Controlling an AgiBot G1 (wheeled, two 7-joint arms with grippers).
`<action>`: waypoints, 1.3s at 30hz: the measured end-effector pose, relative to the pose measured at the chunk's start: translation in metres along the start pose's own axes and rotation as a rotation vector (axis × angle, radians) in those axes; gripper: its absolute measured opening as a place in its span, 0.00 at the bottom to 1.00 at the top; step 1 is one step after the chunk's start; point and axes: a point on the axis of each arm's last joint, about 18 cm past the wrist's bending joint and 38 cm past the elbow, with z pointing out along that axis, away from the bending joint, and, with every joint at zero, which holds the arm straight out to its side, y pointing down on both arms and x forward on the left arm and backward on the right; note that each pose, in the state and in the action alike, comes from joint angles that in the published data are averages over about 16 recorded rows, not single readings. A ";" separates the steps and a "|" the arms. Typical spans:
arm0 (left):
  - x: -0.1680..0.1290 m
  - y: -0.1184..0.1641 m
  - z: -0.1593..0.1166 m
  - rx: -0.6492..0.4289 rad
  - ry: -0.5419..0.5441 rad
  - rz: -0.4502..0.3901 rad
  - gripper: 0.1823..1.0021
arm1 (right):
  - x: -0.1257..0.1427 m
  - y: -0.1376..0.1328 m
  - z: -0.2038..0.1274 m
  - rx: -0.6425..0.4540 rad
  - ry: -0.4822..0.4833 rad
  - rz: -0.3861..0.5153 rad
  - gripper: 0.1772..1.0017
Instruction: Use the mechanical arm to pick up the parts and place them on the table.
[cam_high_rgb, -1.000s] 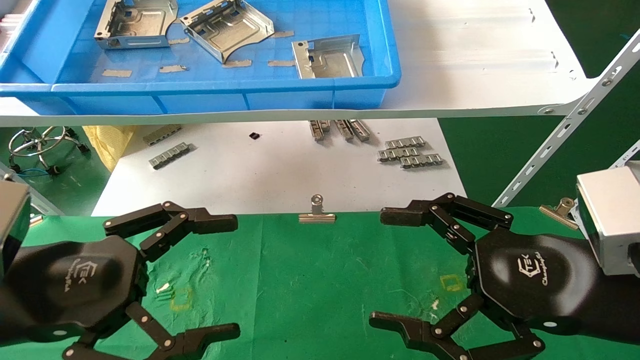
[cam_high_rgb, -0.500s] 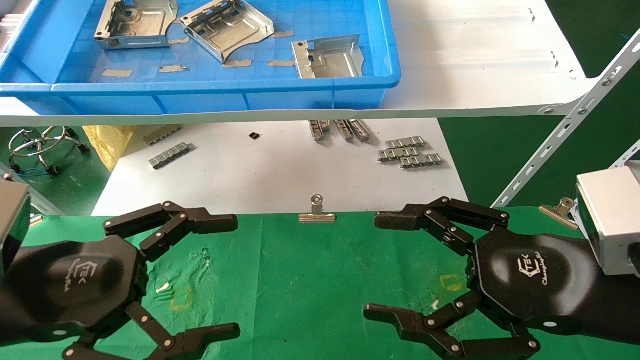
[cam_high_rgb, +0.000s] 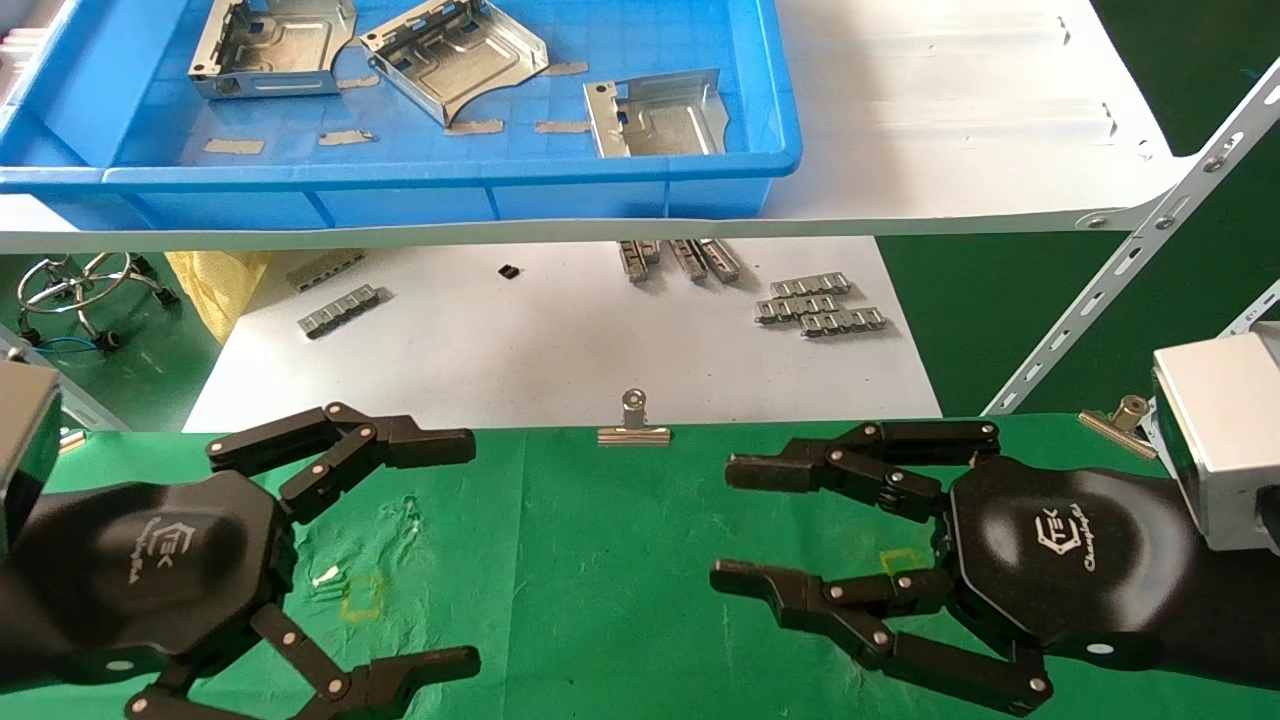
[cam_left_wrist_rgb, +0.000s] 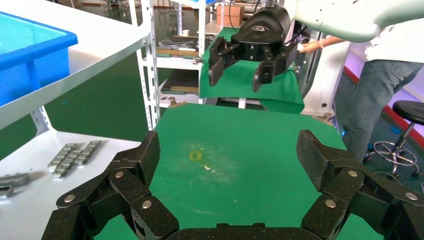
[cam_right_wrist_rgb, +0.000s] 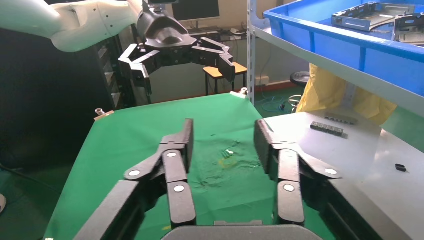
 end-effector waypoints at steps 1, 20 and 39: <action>0.000 0.000 0.000 0.000 0.000 0.000 1.00 | 0.000 0.000 0.000 0.000 0.000 0.000 0.51; -0.056 -0.051 0.008 0.035 -0.091 0.151 1.00 | 0.000 0.000 0.000 0.000 0.000 0.000 0.09; -0.238 -0.119 0.058 -0.104 -0.505 0.134 1.00 | 0.000 0.000 0.000 0.000 0.000 0.000 0.02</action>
